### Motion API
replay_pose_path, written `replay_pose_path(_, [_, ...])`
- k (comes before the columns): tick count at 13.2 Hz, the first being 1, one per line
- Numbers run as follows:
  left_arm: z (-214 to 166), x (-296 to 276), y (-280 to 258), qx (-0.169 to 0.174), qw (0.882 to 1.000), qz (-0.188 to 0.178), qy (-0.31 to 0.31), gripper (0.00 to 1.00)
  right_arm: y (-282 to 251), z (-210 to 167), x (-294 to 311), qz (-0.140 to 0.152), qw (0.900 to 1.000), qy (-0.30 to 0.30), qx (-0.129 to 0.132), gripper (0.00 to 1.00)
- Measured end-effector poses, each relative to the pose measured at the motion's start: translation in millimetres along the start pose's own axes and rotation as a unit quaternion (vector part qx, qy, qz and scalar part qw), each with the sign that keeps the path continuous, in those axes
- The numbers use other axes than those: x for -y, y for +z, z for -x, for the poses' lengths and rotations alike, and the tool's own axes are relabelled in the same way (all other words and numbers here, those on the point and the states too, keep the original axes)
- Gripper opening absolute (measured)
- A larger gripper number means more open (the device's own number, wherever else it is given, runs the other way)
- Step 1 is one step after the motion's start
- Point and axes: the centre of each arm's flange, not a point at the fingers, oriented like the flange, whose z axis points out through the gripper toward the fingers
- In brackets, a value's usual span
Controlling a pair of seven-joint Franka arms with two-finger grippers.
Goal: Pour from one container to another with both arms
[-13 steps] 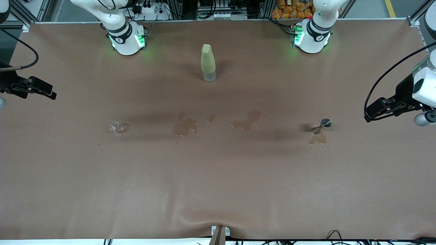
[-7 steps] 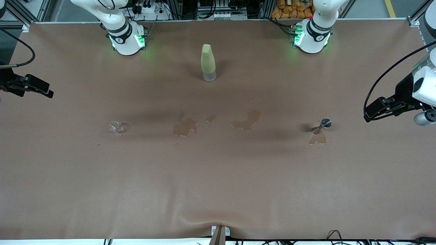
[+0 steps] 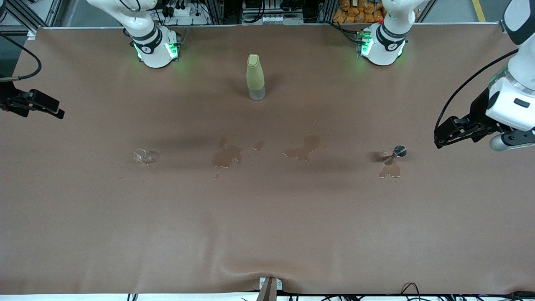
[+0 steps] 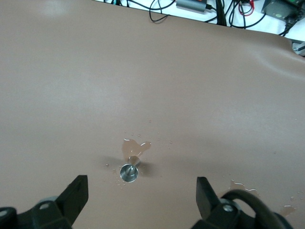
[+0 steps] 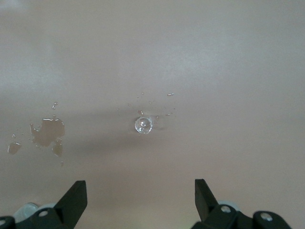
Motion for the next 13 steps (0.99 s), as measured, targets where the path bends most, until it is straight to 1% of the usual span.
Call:
replay_pose_path(4, [7,-13,-5,-0.005,1.000,-0.007,0.009,1.00,0,0,1,0.000,1.000,-0.001,0.001,1.00])
replay_pose_path(13, [7,-12,-3,-0.003,1.000,-0.011,0.008,1.00,-3,0,3,0.000,1.000,-0.002,-0.005,1.00])
